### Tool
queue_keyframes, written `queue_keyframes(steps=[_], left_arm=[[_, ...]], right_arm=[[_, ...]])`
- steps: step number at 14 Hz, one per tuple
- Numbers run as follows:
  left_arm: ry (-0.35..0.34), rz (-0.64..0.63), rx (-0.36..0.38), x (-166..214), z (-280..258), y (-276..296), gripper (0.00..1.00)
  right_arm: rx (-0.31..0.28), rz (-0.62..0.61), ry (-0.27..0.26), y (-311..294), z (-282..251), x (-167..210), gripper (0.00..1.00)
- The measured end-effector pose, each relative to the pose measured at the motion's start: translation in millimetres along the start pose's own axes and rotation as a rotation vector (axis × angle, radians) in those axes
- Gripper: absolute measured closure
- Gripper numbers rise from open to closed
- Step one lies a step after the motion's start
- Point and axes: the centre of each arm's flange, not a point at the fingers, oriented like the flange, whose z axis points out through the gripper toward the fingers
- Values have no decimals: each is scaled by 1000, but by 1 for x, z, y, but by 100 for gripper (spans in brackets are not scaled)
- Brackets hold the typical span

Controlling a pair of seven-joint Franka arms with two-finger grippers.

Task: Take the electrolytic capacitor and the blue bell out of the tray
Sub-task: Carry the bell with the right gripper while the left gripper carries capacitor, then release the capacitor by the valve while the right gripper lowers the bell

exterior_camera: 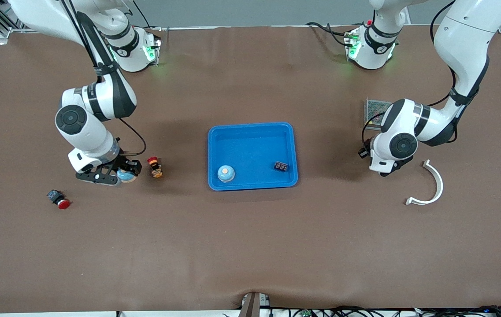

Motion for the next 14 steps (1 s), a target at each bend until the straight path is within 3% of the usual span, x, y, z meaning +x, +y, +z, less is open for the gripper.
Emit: queue_keyframes(steps=[4,7,10,14], left_arm=[[4,-6,-4,5,-5,1,33],[-3,-19,34,13,-31,2,3],[18,-33,53,9,-79,21,0],[81,-110,5,-51,-144,79,0]], right_arm=[[-7,-1,-28,24,45,4,32],[-18,7,-70,30,78,1,32],[-25,7,-97,30,100,-1,32],[-25,6,-97,29,101,1,32]])
